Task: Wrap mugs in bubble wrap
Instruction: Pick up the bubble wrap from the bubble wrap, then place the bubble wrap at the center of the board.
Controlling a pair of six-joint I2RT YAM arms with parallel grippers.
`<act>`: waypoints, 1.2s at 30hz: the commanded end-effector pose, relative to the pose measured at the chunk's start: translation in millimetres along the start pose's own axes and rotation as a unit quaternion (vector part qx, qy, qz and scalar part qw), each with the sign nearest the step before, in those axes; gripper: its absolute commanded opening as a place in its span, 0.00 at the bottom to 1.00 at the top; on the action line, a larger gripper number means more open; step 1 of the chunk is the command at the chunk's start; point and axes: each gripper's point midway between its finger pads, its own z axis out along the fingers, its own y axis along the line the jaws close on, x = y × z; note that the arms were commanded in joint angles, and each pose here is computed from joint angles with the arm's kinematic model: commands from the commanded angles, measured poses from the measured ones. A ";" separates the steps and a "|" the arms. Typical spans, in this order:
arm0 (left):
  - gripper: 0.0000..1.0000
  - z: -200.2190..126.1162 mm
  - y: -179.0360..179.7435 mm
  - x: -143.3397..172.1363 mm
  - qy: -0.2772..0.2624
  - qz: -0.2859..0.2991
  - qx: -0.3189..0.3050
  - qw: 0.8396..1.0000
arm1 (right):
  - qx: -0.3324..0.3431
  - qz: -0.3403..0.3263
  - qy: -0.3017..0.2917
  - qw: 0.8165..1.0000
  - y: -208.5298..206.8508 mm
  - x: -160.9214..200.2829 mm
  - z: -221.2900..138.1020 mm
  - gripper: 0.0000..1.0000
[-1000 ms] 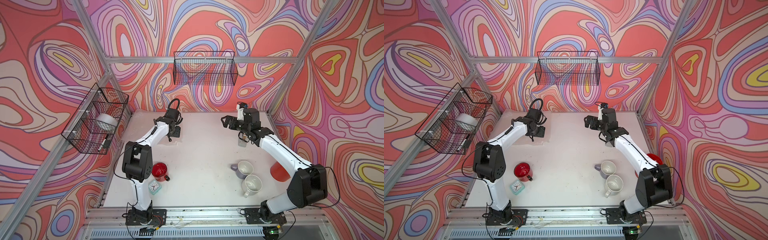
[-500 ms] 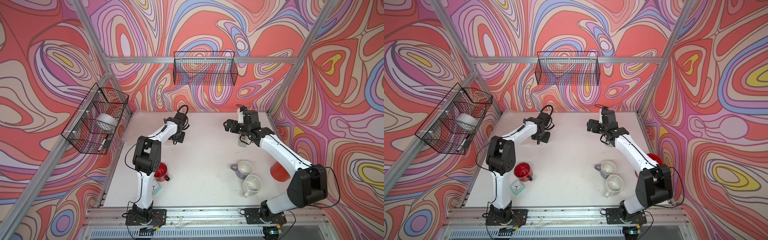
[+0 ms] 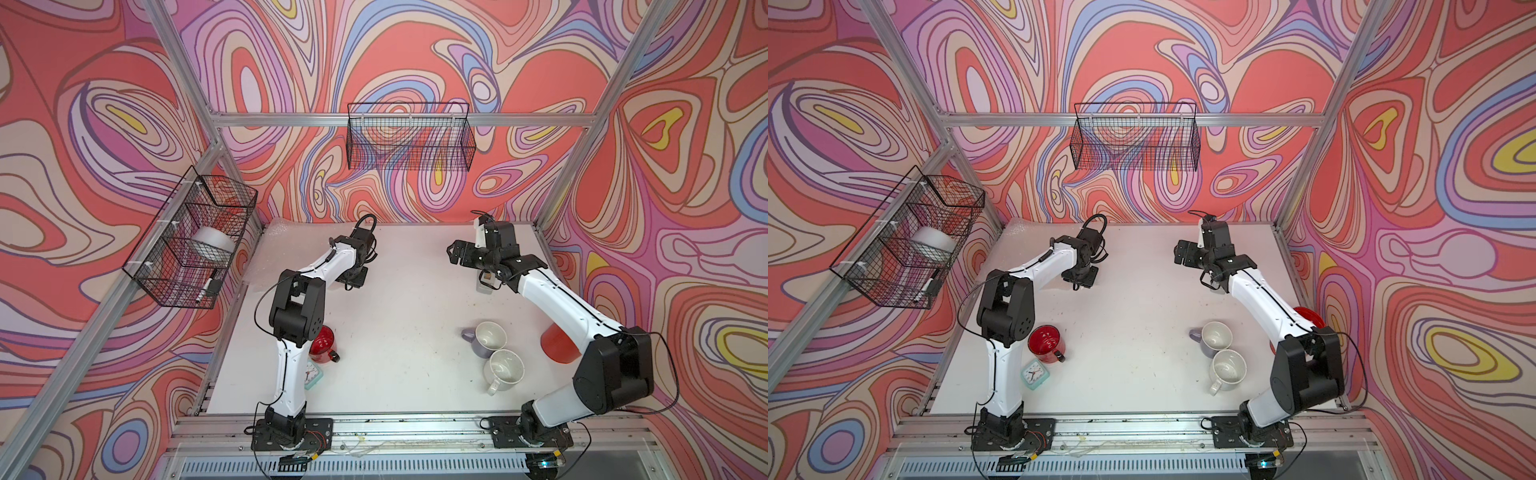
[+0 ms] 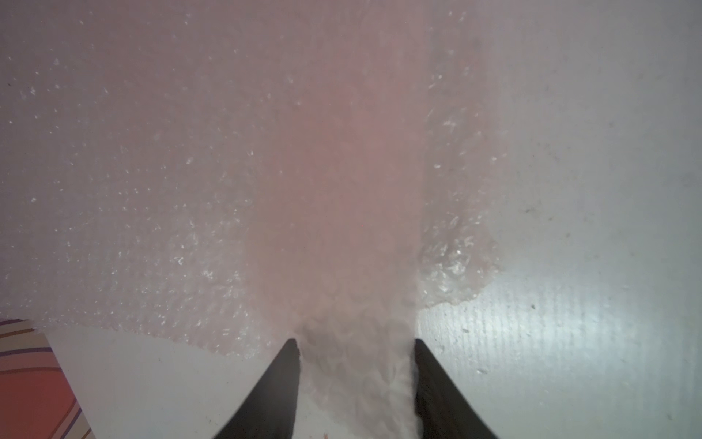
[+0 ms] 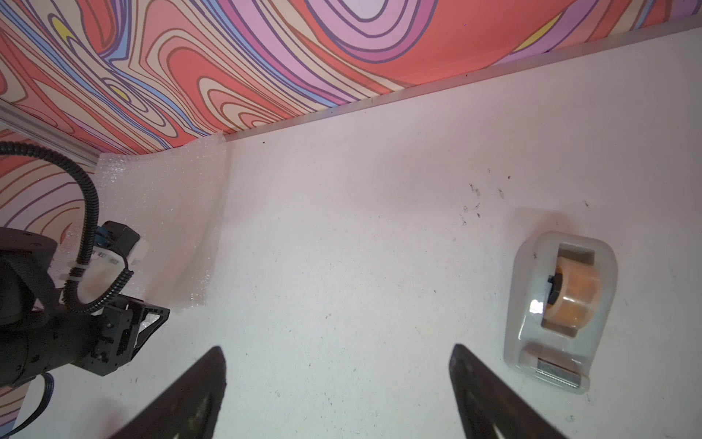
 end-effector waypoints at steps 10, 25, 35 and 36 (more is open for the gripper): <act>0.16 -7.7 17.1 0.7 0.003 -0.010 -0.040 0.999 | 0.003 0.005 0.003 1.000 -1.2 1.4 1.8 0.91; 0.00 -142.3 7.2 26.9 -0.040 -0.068 0.035 0.996 | 0.127 0.065 -0.047 0.989 -49.5 -6.6 -32.4 0.91; 0.00 -238.3 -138.8 77.3 -0.034 -0.029 0.197 0.979 | 0.105 0.166 -0.037 0.980 -87.0 1.7 -32.1 0.92; 0.00 -244.4 -155.7 79.4 -0.037 -0.025 0.216 0.975 | 0.097 0.166 -0.034 0.981 -84.7 2.4 -30.6 0.92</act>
